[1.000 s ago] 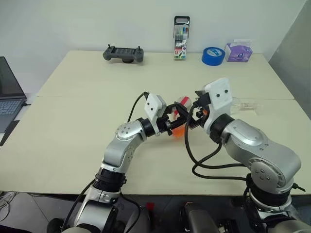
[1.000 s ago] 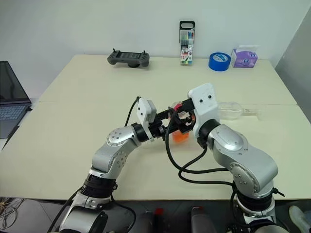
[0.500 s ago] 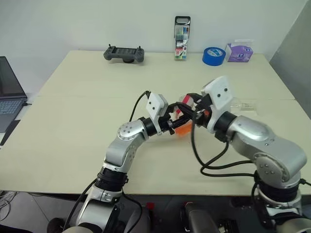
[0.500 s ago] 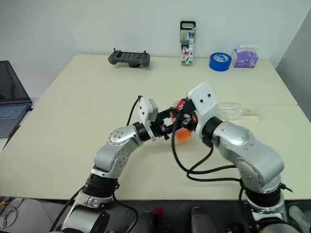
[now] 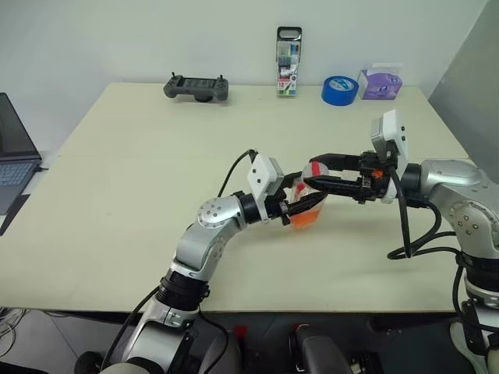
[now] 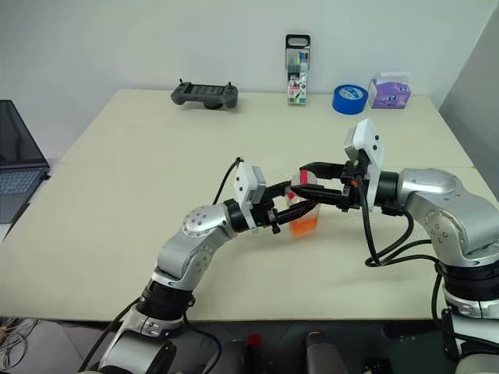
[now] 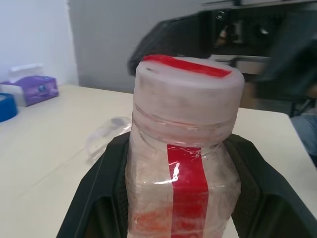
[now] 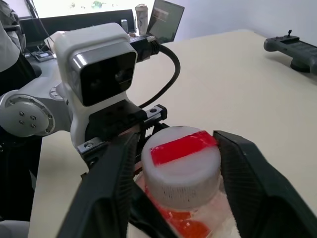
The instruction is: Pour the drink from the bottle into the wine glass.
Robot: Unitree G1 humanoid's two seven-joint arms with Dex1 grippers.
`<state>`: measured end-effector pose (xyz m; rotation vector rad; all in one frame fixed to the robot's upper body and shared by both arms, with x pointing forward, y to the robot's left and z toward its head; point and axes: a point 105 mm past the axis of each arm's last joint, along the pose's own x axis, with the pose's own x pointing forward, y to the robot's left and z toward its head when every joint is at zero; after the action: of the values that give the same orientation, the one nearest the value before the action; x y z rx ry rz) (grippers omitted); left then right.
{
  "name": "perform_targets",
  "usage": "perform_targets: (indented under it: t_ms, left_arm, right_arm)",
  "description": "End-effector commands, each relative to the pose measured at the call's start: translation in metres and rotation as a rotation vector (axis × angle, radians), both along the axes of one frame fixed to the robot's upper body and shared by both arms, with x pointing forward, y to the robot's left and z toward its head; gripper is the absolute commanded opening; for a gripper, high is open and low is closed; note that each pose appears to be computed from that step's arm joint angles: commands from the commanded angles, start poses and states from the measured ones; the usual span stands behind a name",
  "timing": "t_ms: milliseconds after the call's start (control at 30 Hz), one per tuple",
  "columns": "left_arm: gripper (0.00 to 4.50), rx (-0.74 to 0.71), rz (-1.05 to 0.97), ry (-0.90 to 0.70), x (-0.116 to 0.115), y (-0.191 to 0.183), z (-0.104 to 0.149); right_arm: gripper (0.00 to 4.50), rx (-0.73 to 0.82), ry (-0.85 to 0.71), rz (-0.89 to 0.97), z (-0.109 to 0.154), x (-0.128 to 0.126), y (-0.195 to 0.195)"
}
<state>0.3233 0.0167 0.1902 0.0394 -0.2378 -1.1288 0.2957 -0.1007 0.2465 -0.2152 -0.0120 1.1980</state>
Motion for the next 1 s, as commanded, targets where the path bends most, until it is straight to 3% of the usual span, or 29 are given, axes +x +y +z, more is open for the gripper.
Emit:
perform_targets:
  t_ms: [33, 167, 433, 667, 1000]
  left_arm:
    - [2.14, -0.038, 0.031, -0.04, 0.002, 0.006, 0.013]
    - [2.14, -0.038, 0.03, -0.039, 0.002, 0.006, 0.014]
    - [2.14, -0.035, 0.03, -0.037, 0.002, 0.008, 0.013]
    - [2.14, -0.034, 0.032, -0.032, 0.004, 0.008, 0.012]
    - [2.14, -0.03, 0.026, -0.035, 0.005, 0.007, 0.013]
  right_arm:
    - [3.86, 0.028, -0.131, -0.026, 0.021, -0.007, 0.005]
    - [3.86, 0.079, -0.202, -0.159, 0.034, -0.007, 0.008]
    - [3.86, 0.138, -0.189, -0.324, 0.026, -0.019, 0.029]
    - [3.86, 0.122, -0.209, -0.585, 0.018, -0.004, 0.025]
    - [3.86, 0.138, -0.164, -0.587, 0.012, -0.002, 0.043]
